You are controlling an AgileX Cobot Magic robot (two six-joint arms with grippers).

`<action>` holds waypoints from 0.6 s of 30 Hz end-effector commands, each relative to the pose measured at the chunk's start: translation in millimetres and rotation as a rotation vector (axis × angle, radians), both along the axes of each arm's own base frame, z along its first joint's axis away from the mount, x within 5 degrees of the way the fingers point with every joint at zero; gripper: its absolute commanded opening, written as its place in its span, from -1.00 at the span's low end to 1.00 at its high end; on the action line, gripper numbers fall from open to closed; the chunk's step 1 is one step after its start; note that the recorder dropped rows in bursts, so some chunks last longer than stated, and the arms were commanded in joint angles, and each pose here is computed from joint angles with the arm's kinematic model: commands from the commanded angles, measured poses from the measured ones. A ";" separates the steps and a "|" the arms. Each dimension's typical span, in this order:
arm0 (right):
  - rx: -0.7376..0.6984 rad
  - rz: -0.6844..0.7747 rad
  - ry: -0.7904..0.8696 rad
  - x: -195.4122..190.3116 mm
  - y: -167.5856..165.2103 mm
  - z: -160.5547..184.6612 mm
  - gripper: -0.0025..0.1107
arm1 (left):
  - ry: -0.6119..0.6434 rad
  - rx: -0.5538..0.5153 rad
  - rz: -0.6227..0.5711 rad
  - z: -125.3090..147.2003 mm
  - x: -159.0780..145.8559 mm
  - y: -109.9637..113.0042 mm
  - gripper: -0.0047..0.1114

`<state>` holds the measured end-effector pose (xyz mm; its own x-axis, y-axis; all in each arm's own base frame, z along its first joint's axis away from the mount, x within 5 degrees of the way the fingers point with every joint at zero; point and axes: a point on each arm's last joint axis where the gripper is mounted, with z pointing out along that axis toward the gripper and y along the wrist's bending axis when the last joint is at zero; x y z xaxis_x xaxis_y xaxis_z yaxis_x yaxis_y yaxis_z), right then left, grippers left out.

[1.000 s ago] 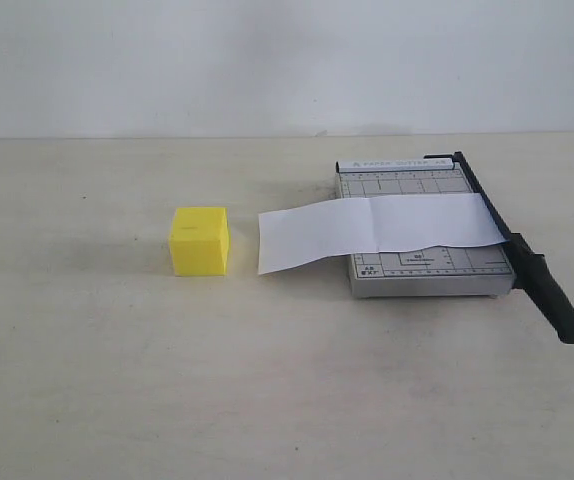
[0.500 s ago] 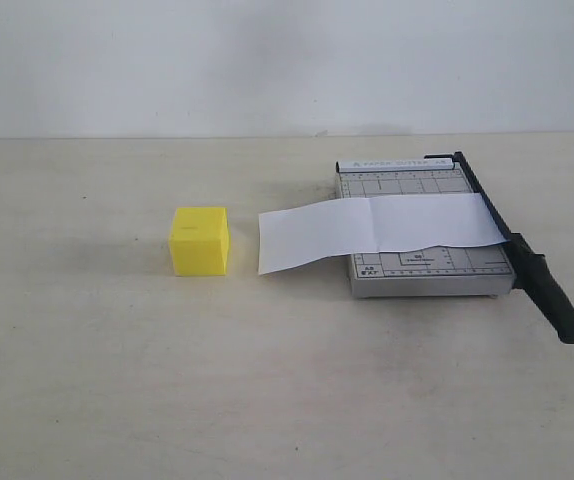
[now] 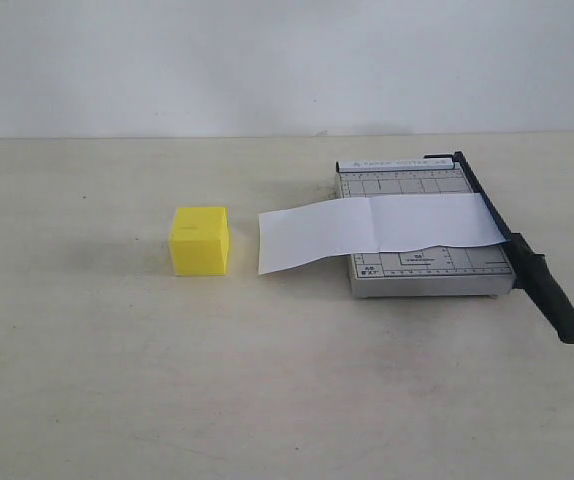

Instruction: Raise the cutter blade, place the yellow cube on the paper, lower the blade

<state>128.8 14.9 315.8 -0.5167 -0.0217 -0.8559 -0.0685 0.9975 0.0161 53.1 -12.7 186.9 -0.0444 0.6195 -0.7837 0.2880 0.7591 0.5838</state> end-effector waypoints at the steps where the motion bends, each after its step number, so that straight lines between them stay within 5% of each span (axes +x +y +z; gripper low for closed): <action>1: -0.099 0.028 0.227 52.5 7.6 -10.1 0.19 | -0.013 -0.004 0.001 0.3 0.1 0.1 -0.84; 8: -0.140 0.101 0.492 116.1 22.8 -54.3 0.19 | -0.013 -0.004 0.001 0.3 0.1 0.1 -0.84; 18: -0.179 0.115 0.654 141.1 26.2 -103.1 0.19 | -0.013 -0.004 0.001 0.3 0.1 0.1 -0.84</action>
